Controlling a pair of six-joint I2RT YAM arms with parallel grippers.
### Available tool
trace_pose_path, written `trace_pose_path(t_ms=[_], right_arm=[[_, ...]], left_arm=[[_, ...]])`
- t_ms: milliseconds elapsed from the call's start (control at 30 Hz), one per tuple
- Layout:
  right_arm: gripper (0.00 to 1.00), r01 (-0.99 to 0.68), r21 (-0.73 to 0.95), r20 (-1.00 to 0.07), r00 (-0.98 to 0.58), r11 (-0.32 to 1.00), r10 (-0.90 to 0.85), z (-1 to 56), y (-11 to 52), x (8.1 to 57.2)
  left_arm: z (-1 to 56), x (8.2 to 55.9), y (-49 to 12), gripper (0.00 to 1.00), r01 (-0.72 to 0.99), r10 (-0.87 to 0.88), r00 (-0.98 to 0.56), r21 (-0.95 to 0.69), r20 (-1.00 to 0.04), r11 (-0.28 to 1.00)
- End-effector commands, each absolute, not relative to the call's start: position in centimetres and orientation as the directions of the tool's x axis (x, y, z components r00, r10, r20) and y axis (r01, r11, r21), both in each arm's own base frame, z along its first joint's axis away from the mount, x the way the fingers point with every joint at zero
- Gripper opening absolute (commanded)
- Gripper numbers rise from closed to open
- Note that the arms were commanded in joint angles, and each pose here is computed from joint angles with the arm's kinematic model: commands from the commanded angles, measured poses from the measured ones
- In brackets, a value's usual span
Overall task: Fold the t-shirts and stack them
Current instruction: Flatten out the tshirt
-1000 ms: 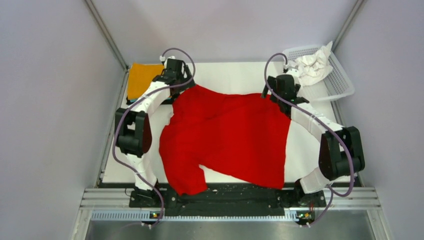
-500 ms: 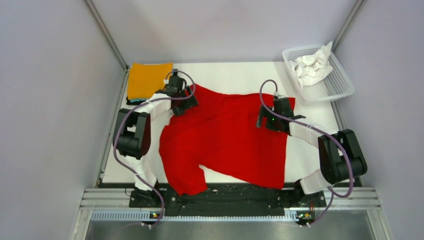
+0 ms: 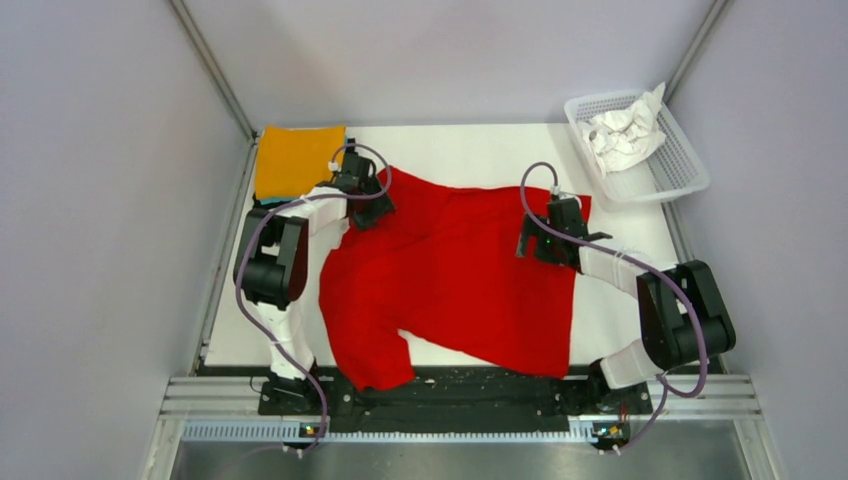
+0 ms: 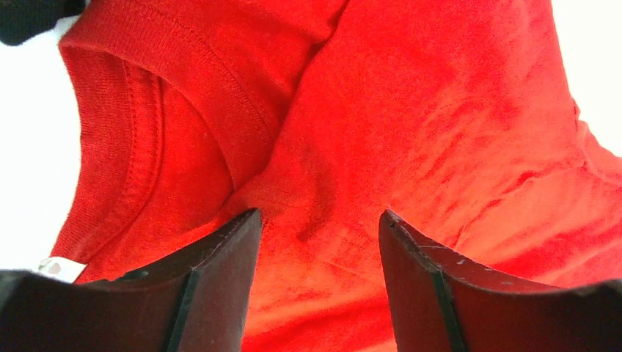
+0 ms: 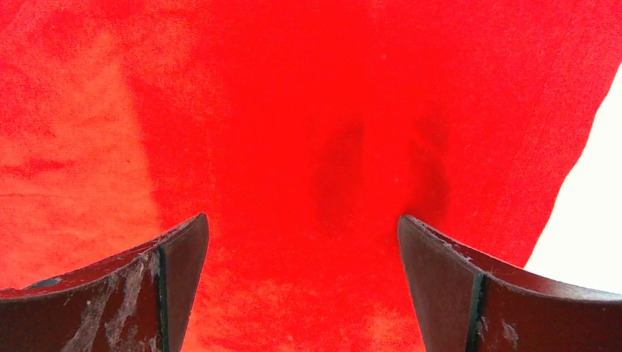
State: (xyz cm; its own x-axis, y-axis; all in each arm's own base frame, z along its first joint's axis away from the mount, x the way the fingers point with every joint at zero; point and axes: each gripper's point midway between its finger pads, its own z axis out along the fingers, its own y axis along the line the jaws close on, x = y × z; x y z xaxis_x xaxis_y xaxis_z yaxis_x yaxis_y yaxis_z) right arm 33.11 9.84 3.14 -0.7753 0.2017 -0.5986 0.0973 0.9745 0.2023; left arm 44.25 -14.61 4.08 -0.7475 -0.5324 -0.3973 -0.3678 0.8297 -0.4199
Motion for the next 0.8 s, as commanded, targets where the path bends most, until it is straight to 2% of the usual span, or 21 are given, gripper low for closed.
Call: trace_pose_path(t_ms=[0,133,567,767], right_arm=[[0.98,0.112,0.158,-0.609,-0.772,0.981,0.186,3.1,9.0,32.7],[0.98,0.114,0.15,-0.604,-0.776,0.982,0.182,2.8,8.9,32.6],[0.98,0.119,0.13,-0.6,-0.781,0.984,0.173,2.5,8.6,32.6],[0.98,0.125,0.111,-0.598,-0.784,0.986,0.167,2.3,8.3,32.7]], left_arm=[[3.5,45.6,-14.9,0.62,-0.377,-0.545,-0.732,-0.423,-0.409,0.824],[4.2,46.0,-15.2,0.54,-0.368,-0.546,-0.728,-0.435,-0.415,0.822],[7.5,47.8,-15.1,0.5,-0.338,-0.53,-0.704,-0.433,-0.472,0.835],[5.9,48.2,-15.1,0.5,-0.339,-0.506,-0.728,-0.399,-0.462,0.852]])
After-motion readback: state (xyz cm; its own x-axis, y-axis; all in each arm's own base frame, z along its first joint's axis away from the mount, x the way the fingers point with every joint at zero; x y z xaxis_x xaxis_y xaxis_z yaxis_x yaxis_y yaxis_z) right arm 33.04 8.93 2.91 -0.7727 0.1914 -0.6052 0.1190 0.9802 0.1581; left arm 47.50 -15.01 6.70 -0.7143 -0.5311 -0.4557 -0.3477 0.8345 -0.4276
